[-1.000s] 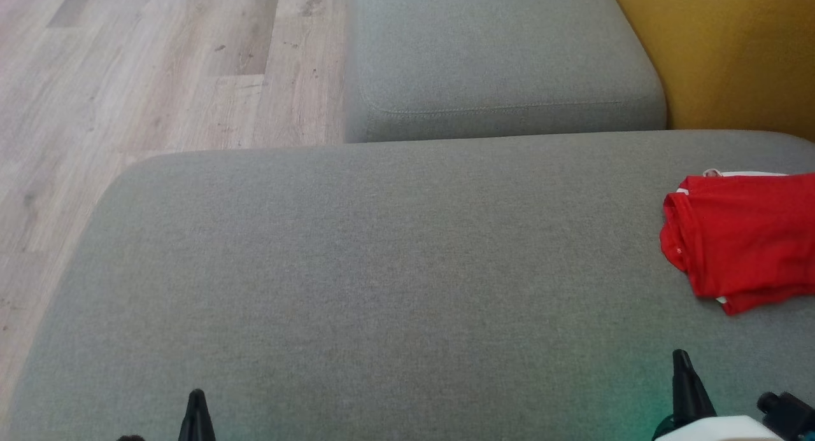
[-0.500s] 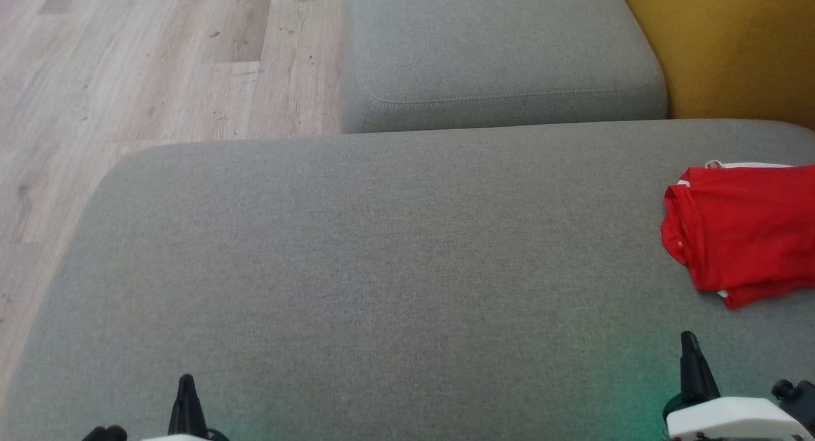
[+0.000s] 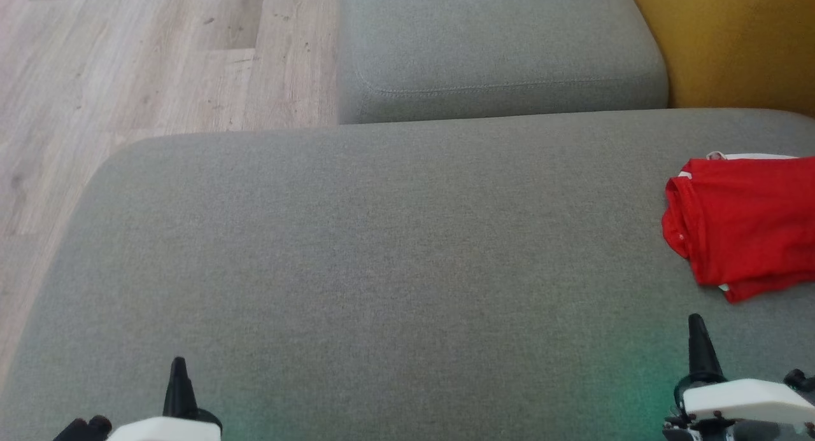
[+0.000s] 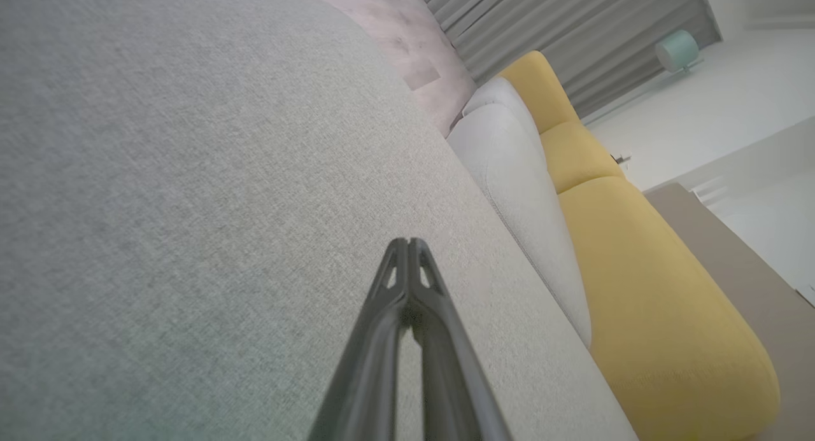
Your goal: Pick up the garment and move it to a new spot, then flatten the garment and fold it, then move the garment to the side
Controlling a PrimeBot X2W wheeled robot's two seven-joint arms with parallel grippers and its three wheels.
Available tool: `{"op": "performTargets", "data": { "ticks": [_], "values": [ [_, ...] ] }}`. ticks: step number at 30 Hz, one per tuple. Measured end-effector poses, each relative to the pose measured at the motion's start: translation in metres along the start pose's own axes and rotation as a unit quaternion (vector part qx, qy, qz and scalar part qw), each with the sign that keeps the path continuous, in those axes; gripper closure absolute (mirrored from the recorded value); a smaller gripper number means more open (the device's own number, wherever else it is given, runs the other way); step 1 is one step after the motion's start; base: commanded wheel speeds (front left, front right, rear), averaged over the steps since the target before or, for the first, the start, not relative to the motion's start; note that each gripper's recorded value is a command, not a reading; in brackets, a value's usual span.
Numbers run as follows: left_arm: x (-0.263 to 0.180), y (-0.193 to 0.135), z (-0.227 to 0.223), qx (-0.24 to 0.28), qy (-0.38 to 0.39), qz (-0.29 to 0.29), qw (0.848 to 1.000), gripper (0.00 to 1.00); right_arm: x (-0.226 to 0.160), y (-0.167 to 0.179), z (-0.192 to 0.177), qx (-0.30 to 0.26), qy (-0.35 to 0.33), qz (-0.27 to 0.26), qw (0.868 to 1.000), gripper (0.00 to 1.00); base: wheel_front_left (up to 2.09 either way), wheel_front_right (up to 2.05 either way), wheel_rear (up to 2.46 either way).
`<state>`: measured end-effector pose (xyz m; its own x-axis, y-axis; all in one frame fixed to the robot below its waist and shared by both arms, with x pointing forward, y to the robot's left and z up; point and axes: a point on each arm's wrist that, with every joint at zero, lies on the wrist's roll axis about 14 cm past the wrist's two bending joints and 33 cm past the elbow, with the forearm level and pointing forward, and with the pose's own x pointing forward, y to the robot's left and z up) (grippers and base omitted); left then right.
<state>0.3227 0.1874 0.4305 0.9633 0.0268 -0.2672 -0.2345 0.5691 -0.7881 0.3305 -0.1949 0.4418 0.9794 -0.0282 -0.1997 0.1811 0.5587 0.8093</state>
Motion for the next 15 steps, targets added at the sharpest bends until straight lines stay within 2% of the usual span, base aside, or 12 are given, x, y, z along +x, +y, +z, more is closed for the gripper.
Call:
{"op": "performTargets", "data": {
  "ticks": [15],
  "values": [
    [0.012, -0.013, 0.007, -0.092, 0.002, -0.021, 0.996, 1.0, 0.012, 0.008, 0.009, 0.092, -0.005, 0.009, 0.996, 1.0, 0.0, 0.0, 0.0]
  ]
}}
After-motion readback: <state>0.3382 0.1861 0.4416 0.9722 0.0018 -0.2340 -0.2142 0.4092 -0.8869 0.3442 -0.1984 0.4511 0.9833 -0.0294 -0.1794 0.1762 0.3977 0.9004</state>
